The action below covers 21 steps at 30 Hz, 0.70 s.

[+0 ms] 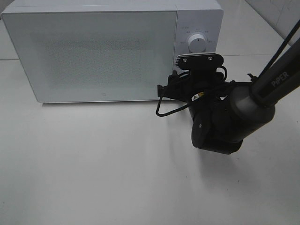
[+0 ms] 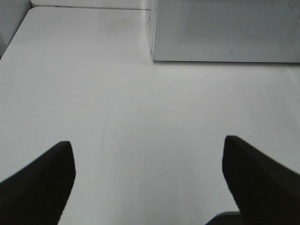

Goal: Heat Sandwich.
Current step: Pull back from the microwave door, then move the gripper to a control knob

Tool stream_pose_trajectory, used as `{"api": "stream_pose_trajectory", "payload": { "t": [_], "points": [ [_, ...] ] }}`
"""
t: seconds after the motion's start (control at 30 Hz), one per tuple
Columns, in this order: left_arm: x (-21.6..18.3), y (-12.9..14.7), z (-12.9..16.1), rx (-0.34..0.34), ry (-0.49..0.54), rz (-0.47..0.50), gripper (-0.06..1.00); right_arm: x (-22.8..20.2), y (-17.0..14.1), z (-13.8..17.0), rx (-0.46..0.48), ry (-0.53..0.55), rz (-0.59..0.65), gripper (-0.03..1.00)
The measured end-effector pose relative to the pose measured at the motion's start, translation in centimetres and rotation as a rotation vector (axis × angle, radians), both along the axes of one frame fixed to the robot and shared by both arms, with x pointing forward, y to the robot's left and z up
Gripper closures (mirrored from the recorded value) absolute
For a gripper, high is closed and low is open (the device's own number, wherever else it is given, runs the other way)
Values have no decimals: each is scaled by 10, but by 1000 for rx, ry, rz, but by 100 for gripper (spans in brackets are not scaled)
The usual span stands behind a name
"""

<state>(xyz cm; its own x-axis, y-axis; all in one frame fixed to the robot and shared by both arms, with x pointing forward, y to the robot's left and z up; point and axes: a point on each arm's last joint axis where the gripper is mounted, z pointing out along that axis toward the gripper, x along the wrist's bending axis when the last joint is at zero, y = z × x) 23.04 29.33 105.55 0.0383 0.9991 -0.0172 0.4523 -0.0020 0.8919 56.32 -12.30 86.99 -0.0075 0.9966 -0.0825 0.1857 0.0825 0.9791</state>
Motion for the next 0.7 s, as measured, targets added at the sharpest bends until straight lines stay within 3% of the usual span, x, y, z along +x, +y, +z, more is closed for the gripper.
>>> {"api": "stream_pose_trajectory", "payload": {
  "t": [0.33, 0.47, 0.7],
  "points": [
    [0, 0, 0, 0, 0, 0, 14, 1, -3, 0, 0, 1, -8, 33],
    [0, 0, 0, 0, 0, 0, 14, 2, -4, 0, 3, 3, -18, 51],
    [0, 0, 0, 1, 0, 1, 14, 1, -4, -1, 53, 3, -25, 52]
  ]
}}
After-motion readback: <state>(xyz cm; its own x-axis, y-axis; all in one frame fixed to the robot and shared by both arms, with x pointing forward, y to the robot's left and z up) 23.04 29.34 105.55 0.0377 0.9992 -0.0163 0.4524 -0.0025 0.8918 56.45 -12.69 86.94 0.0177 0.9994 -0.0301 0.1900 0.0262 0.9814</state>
